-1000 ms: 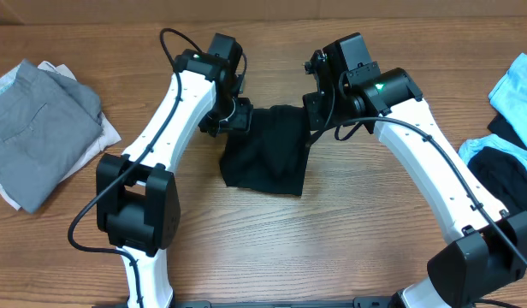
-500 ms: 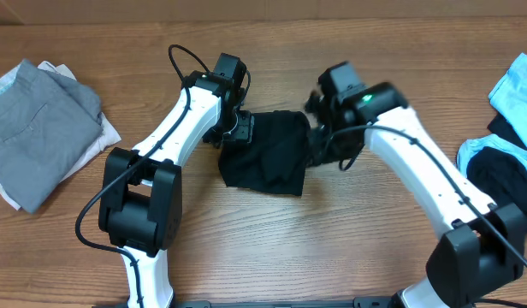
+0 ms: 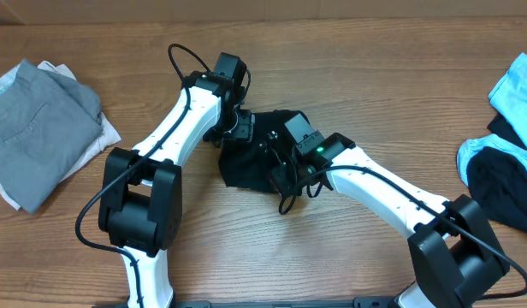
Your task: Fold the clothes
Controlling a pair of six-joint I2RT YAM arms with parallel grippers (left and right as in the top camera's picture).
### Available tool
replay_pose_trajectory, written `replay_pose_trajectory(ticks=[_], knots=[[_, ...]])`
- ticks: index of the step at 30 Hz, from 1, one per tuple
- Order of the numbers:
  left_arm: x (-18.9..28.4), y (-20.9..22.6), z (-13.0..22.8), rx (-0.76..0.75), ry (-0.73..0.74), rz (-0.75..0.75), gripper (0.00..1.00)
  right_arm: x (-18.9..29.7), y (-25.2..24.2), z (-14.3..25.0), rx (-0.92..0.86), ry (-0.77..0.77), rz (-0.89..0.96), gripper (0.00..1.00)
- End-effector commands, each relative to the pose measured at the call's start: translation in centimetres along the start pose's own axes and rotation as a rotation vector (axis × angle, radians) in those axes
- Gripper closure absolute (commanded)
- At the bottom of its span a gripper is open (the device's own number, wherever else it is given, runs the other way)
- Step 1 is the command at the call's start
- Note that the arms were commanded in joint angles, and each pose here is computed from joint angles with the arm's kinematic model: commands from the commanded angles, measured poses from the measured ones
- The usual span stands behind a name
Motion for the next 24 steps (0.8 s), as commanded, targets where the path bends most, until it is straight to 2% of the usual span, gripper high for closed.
replay_pose_trajectory(ticks=[1,6,8,10,11,12,17,20,24], knots=[[0.0,0.0,0.1,0.009,-0.002,-0.005,0.32,0.1,-0.1,-0.4,-0.028,-0.025,0.018,0.44],[0.0,0.1,0.1,0.009,-0.002,-0.006,0.32,0.1,0.1,-1.1,-0.029,-0.064,-0.006,0.41],[0.0,0.1,0.1,0.01,-0.002,-0.006,0.31,0.1,-0.2,-1.4,-0.059,-0.083,0.026,0.46],[0.0,0.0,0.1,0.009,-0.002,-0.005,0.32,0.2,-0.9,-1.9,-0.107,-0.114,0.086,0.66],[0.0,0.1,0.1,0.009,-0.001,-0.006,0.32,0.2,-1.1,-2.1,-0.126,-0.128,0.1,0.9],[0.0,0.1,0.2,0.009,0.001,-0.006,0.32,0.2,-1.1,-2.3,-0.13,-0.137,0.096,0.96],[0.0,0.1,0.3,0.009,0.006,-0.008,0.32,1.2,-0.3,-2.4,-0.152,-0.12,0.011,0.96],[0.0,0.1,0.3,0.01,0.009,-0.009,0.32,5.1,-1.5,-3.5,-0.201,-0.161,-0.013,0.96],[0.0,0.1,0.3,0.007,0.009,-0.009,0.32,10.2,-5.8,-3.8,-0.335,-0.176,0.037,0.96]])
Point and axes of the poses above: each gripper's point midway between its finger pads, its own x axis back along the fingers, its own y axis along the line the jaws close on, z = x × y, the point moved 6 cm from there along x, back along the fingers, and after that the axes turned 1 degree about -x, right-handed, at the moved point
